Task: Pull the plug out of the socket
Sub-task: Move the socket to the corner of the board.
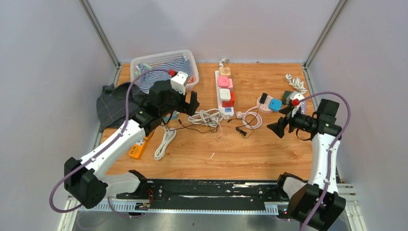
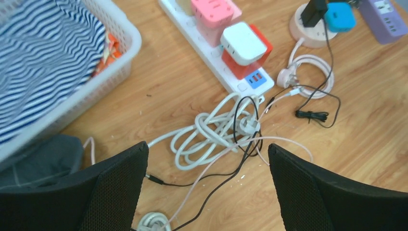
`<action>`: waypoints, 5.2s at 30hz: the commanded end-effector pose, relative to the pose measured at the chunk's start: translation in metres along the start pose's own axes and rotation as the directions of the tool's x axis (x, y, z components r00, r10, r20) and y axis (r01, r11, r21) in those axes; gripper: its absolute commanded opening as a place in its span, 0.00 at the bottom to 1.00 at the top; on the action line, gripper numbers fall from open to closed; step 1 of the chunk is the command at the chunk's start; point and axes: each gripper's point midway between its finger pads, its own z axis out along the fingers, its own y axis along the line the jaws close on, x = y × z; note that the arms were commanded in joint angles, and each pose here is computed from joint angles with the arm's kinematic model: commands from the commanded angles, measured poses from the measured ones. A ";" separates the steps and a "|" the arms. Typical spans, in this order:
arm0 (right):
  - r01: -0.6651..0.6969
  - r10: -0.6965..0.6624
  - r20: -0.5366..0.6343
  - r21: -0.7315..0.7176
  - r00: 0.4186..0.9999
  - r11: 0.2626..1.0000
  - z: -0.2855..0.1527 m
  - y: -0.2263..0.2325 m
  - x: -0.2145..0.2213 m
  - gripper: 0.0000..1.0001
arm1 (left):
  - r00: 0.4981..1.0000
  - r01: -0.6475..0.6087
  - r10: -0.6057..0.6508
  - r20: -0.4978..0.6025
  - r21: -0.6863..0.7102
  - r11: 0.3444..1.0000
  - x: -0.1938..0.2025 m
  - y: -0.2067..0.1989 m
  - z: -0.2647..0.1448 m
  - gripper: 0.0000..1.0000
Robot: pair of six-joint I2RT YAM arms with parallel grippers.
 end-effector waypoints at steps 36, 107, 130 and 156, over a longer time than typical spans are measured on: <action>0.059 -0.063 0.000 -0.342 0.998 0.938 0.017 0.077 -0.019 0.98 | 0.828 -0.365 0.423 -0.367 0.220 0.905 0.059 0.007 -0.034 1.00; 0.065 -0.059 0.029 -0.379 0.998 0.923 0.012 0.088 -0.024 0.98 | 0.372 0.669 -0.928 0.008 -0.696 0.262 0.263 0.088 -0.088 0.70; 0.691 -0.529 0.515 -0.693 0.674 0.207 0.053 0.234 0.036 1.00 | 0.719 0.564 -0.641 -0.269 -0.314 0.764 0.186 0.013 -0.023 0.80; 0.424 -0.849 0.194 -0.905 0.491 0.038 0.195 0.294 0.113 0.66 | 0.890 0.371 -0.452 -0.060 -0.479 0.795 0.143 0.069 -0.101 0.88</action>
